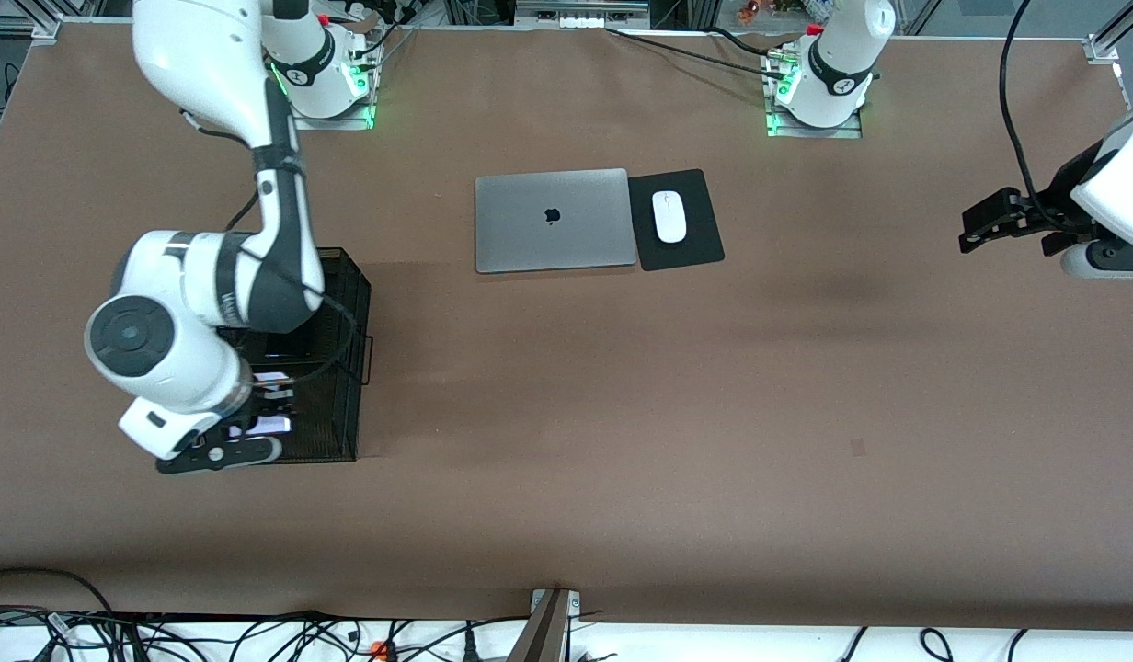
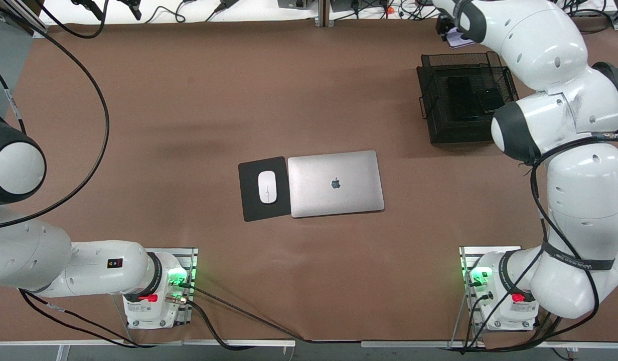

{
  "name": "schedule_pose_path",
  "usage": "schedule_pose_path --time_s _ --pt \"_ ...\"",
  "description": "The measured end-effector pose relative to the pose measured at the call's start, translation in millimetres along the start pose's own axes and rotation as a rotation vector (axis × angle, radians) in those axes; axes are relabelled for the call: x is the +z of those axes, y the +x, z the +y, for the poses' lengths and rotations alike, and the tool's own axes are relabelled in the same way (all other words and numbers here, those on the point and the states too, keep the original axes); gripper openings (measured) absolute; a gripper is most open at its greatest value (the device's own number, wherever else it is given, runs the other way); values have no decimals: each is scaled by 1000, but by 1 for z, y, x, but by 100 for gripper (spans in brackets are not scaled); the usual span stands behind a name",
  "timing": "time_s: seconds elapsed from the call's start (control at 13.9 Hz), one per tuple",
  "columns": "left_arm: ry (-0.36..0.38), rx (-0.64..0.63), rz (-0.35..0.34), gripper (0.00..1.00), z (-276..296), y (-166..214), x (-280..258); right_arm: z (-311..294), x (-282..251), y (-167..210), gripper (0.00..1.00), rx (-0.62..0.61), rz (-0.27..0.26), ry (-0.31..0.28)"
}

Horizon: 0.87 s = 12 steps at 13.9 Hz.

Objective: Place phones with both arms
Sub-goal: 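Lower the lavender phone into the basket back tier and open the right gripper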

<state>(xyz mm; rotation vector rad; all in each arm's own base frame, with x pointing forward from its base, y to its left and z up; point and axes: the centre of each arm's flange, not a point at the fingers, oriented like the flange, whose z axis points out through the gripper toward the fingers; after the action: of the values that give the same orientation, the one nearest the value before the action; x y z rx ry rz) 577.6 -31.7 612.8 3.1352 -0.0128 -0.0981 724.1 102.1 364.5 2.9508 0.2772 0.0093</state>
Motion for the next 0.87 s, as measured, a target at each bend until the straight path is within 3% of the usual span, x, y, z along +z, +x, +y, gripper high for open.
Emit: schedule_pose_path --time_s 0.22,0.36,0.87 --pt "2 1 1 100 1 0 0 31 50 -16 85 64 -67 122" --pt "2 -4 1 100 -2 0 -1 38 72 -23 85 79 -77 173" --pt "2 6 4 100 4 0 -1 40 92 -19 85 92 -37 147"
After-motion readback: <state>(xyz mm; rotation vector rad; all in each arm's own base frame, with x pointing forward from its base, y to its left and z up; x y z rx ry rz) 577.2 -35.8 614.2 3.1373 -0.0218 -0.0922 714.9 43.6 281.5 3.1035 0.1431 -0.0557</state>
